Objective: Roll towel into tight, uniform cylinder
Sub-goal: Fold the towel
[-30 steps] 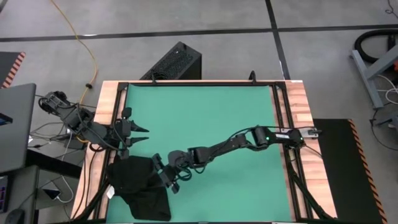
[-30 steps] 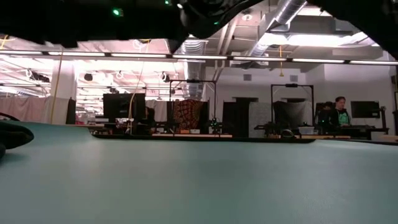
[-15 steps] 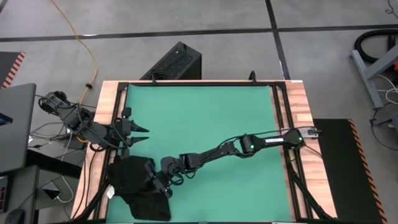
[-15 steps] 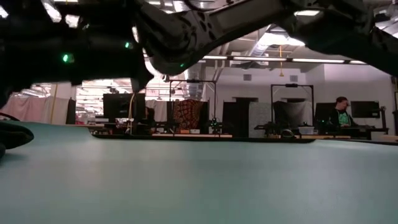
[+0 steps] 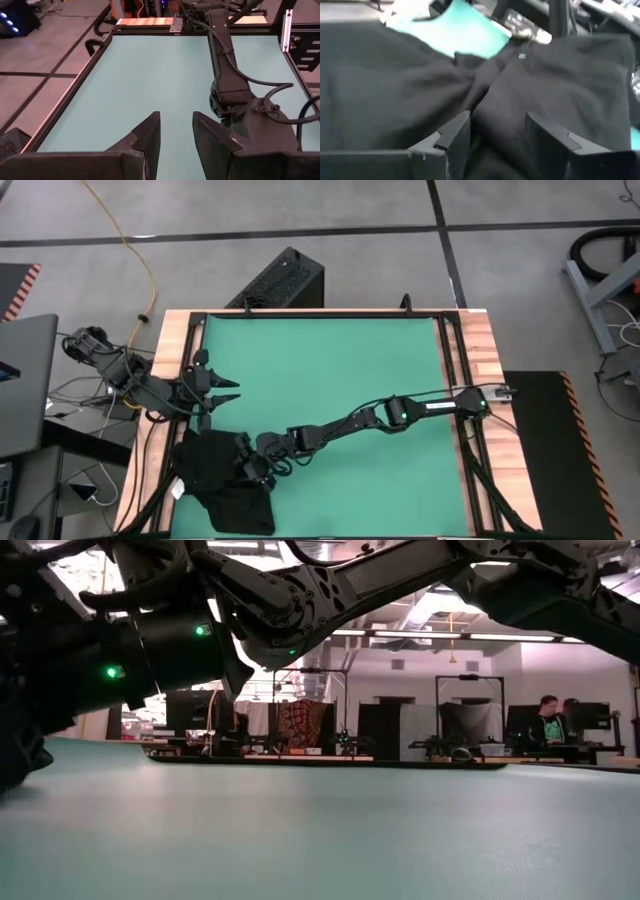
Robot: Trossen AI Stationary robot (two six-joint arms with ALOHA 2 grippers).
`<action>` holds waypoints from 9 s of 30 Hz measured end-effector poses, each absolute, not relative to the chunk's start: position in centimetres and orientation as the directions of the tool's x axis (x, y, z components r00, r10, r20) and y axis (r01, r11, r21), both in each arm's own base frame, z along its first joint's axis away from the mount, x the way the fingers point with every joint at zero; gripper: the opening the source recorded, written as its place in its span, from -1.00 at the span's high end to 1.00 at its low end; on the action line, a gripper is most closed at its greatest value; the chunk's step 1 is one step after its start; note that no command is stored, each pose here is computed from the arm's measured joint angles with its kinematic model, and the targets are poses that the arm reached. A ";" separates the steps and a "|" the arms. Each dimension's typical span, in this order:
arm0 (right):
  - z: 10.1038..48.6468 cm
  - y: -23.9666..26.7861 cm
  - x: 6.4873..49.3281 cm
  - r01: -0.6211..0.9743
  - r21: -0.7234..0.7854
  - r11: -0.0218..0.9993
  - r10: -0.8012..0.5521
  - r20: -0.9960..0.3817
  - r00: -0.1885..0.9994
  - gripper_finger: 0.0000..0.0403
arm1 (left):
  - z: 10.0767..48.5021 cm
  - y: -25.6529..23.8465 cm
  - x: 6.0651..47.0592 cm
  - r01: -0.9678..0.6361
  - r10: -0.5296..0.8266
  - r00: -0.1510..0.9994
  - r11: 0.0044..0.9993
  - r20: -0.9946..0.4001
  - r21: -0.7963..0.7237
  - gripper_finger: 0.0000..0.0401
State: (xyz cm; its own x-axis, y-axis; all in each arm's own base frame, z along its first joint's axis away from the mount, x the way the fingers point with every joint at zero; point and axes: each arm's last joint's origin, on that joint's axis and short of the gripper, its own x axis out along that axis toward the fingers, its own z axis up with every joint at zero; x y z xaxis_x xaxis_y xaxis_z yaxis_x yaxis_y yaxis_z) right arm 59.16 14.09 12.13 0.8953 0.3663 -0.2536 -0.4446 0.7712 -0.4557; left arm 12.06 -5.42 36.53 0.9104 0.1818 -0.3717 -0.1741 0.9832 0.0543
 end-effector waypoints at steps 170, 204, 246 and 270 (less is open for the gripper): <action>23.9 6.2 44.7 0.347 -0.817 0.461 -0.886 -0.448 0.123 0.11 | 27.6 -2.8 15.3 -0.780 0.796 0.602 0.570 0.062 0.257 1.00; 18.0 13.7 52.2 -0.312 -0.465 0.828 -0.195 -0.762 0.618 0.11 | 26.3 -2.7 15.3 -0.780 0.828 0.560 0.525 0.008 0.341 1.00; 16.7 11.3 51.9 -0.265 -0.425 0.865 -0.209 -0.787 0.580 0.24 | 26.1 -2.8 15.4 -0.767 0.817 0.576 0.540 0.003 0.348 1.00; 15.3 9.7 51.6 -0.209 -0.449 0.869 -0.283 -0.796 0.535 0.65 | 25.9 -2.8 15.4 -0.761 0.818 0.576 0.538 -0.005 0.363 1.00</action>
State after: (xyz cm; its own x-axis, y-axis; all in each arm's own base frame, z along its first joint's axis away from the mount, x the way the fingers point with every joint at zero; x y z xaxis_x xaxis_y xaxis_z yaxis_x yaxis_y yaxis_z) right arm 51.65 9.70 15.34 0.5351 -0.2828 -0.7961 -0.2086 0.8689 -0.4489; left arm 15.37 -2.76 25.88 0.5755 0.8178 -0.0046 -0.7609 0.5376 0.3633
